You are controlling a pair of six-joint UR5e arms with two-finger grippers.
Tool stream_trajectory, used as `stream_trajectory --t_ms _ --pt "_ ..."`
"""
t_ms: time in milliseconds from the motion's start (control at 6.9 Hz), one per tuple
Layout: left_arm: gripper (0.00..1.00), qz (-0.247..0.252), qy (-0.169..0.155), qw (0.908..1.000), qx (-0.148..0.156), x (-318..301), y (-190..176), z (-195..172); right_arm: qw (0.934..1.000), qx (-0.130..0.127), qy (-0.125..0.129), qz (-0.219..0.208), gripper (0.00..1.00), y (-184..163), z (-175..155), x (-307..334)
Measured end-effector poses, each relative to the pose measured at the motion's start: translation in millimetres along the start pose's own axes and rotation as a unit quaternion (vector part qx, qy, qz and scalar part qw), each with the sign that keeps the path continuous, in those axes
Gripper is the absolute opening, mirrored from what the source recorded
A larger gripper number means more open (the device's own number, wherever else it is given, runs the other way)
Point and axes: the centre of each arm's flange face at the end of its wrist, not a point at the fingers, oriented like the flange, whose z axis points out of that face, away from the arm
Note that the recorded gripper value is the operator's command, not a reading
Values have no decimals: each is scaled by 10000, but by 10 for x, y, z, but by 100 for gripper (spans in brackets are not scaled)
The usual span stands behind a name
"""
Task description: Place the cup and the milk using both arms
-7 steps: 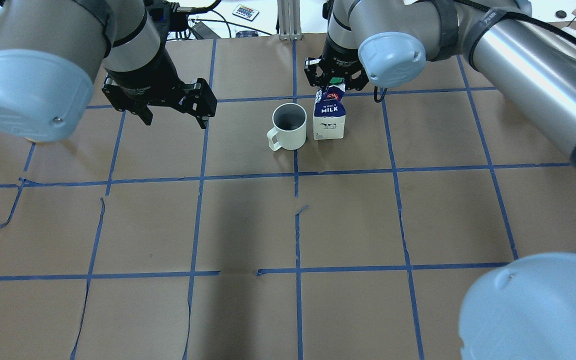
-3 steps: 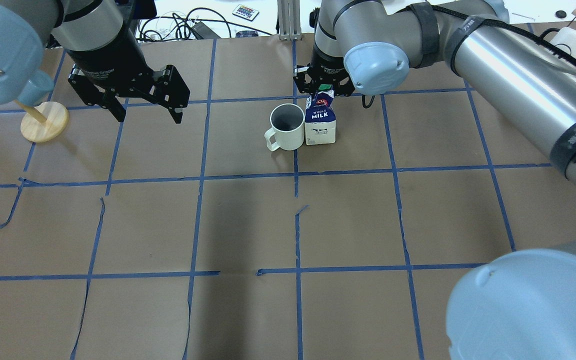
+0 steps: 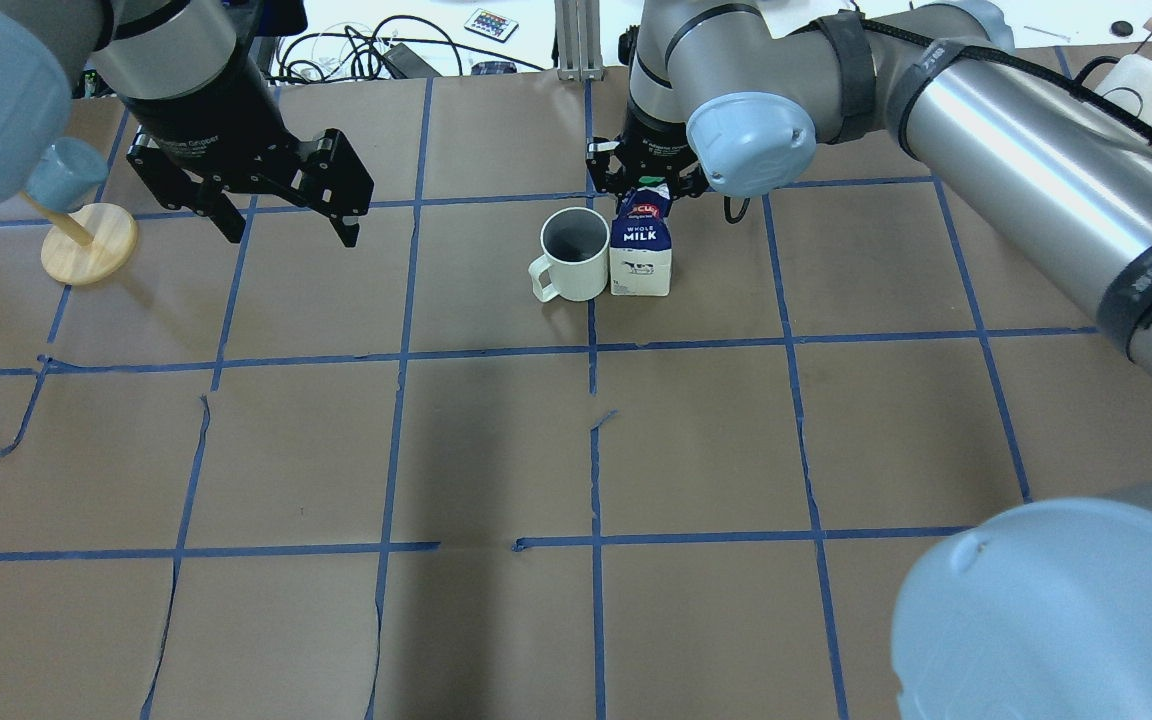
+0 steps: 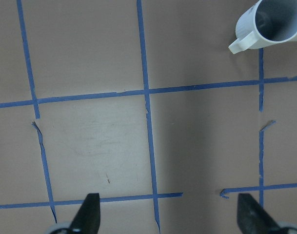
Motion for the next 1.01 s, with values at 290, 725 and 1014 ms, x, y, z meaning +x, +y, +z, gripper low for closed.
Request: stream_trajectory --t_ms 290,725,1014 --pt "100 -16 -2 10000 32 -19 19 -33 9994 270 149 -132 100 -52 -311 60" --pt "100 -27 -1 10000 42 -30 23 -42 9944 464 554 -770 100 189 -1539 728" --pt "100 -27 -7 10000 49 -31 28 -49 9919 290 596 -1082 100 560 -2095 1240"
